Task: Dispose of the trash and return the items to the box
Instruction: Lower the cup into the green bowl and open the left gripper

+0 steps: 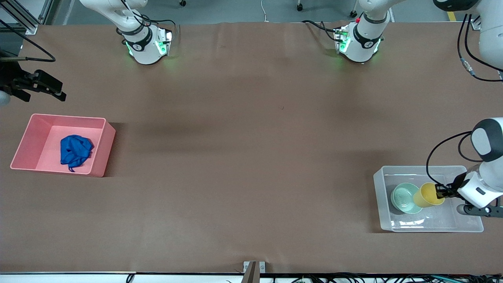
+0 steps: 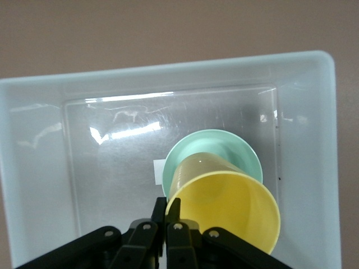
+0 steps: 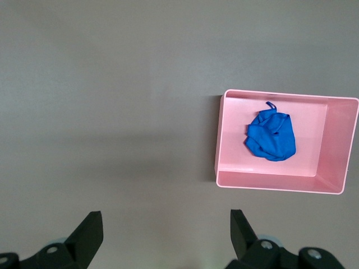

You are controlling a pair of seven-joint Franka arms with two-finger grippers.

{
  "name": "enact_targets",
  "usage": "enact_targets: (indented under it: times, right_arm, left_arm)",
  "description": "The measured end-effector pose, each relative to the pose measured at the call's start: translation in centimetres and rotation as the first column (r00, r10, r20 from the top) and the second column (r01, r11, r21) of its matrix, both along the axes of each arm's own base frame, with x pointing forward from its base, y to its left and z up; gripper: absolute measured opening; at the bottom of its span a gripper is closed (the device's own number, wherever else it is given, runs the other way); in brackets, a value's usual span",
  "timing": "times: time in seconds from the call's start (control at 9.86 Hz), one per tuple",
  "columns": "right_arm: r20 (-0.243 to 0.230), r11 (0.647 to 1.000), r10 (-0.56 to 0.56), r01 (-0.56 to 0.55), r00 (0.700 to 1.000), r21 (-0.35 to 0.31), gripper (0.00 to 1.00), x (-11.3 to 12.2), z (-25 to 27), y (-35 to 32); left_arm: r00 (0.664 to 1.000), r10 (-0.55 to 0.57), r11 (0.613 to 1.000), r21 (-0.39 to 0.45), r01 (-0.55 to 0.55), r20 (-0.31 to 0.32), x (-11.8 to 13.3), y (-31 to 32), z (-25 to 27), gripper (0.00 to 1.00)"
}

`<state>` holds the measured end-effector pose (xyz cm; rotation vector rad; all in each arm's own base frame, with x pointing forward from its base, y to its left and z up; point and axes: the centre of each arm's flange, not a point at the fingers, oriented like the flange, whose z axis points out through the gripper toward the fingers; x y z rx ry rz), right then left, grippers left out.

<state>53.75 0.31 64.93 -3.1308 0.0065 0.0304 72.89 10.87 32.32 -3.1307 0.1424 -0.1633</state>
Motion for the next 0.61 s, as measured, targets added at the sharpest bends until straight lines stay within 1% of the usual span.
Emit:
enact_targets:
  times: [0.2, 0.51, 0.61]
  right_arm:
    - [-0.002, 1.0, 0.0, 0.0, 1.0, 0.0, 1.0, 0.0, -0.1, 0.0]
    - [-0.009, 1.0, 0.0, 0.0, 1.0, 0.0, 1.0, 0.1, -0.4, 0.0]
    - [-0.01, 1.0, 0.0, 0.0, 1.0, 0.0, 1.0, 0.2, -0.5, 0.0]
  left_arm:
    - [1.0, 0.0, 1.0, -0.012, 0.0, -0.003, 0.2, 0.0, -1.9, 0.03]
    - [0.999, 0.002, 1.0, -0.027, -0.003, -0.034, 0.1, 0.0, -4.5, 0.06]
    - [0.999, 0.002, 1.0, -0.03, -0.004, -0.039, 0.1, -0.1, -5.0, 0.15]
